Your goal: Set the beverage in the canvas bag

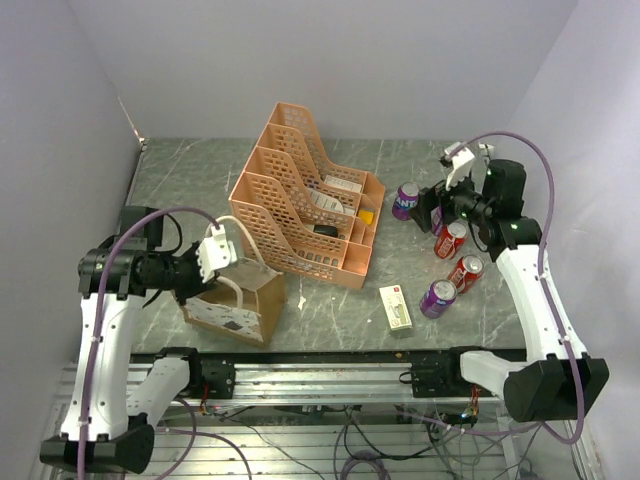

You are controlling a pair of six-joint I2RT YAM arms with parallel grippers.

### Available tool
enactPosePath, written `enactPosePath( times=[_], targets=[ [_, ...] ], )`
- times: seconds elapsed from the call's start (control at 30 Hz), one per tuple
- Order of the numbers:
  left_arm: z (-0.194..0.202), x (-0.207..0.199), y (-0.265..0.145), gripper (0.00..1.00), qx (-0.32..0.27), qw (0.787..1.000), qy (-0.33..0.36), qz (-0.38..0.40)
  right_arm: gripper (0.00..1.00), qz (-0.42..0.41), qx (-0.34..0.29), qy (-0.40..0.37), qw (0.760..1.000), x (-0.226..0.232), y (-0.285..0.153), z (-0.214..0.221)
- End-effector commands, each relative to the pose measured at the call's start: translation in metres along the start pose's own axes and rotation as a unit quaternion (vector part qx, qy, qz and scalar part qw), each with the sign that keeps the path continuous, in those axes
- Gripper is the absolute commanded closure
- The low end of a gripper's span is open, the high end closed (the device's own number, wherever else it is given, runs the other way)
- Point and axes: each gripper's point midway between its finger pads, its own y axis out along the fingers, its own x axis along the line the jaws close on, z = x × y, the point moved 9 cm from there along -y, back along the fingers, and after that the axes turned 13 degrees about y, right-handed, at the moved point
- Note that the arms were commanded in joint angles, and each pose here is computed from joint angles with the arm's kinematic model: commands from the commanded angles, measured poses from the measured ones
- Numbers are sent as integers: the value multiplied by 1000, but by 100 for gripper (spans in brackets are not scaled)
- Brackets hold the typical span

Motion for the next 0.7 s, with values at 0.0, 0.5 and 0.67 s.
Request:
enactPosePath(
  times=[0.0,0.5,0.67],
  targets=[
    [-26,20,21,93,-72,997,-14,11,0,-113,7,-41,993,31,11,-11],
    [-119,1,88,93,-118,985,35,125,0,-251,26,-114,961,105,46,4],
    [-135,-4,113,93,-99,983,93,121,2,-205,17,-108,973,97,45,8]
  ],
)
